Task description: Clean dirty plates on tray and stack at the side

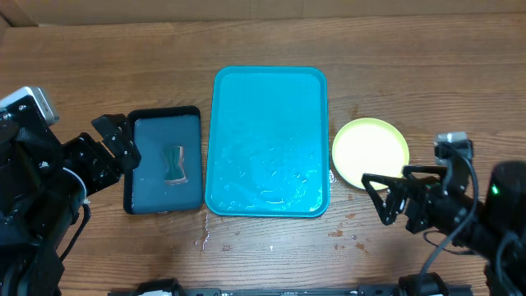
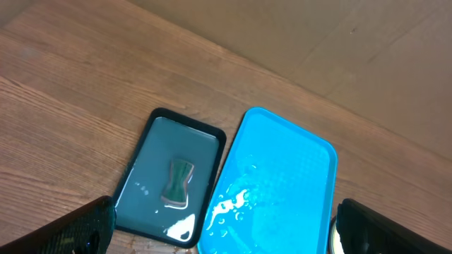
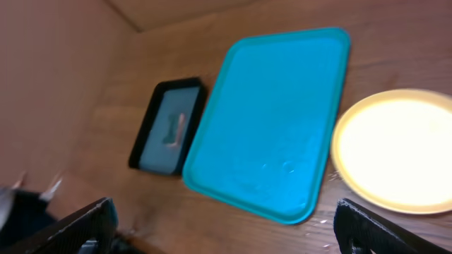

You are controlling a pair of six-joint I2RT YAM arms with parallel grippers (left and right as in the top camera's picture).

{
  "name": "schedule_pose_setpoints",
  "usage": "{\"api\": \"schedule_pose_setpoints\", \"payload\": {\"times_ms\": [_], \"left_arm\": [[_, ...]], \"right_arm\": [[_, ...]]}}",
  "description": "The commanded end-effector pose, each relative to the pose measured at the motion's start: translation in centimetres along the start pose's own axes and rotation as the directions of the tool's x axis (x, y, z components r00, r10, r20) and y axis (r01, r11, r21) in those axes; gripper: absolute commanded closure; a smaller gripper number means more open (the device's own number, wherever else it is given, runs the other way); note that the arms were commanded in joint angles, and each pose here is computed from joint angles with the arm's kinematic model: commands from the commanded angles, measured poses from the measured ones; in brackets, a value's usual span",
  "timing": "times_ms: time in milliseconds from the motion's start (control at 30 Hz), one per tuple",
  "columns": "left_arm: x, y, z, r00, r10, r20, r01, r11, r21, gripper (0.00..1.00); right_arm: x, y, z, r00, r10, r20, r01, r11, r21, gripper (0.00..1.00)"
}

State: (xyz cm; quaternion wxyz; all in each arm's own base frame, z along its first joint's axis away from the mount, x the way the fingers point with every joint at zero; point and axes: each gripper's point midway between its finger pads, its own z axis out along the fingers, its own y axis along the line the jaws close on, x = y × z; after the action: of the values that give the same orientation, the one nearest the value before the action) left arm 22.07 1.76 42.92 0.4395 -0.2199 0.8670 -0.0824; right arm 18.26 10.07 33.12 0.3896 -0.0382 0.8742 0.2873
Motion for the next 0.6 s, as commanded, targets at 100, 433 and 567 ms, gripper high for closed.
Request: {"api": "schedule_pose_setpoints", "payload": {"times_ms": [100, 433, 567], "left_arm": [[-0.2, -0.4, -0.2, 1.0, 0.028, 0.006, -0.028, 0.999, 0.017, 0.0], [-0.2, -0.4, -0.2, 1.0, 0.028, 0.006, -0.028, 0.999, 0.017, 0.0], [-0.2, -0.4, -0.2, 1.0, 0.028, 0.006, -0.028, 0.999, 0.017, 0.0]], "right_arm": [[-2.5, -3.5, -2.7, 0.967, -0.091, 0.24, 0.032, 0.97, 0.24, 0.0], [1.0, -6.9, 0.9, 0.85, -0.183, 0.493, 0.088, 0.974, 0.21, 0.0], [3.5, -9.3, 4.3, 0.839, -0.189, 0.51, 0.099, 0.975, 0.199, 0.0]]}}
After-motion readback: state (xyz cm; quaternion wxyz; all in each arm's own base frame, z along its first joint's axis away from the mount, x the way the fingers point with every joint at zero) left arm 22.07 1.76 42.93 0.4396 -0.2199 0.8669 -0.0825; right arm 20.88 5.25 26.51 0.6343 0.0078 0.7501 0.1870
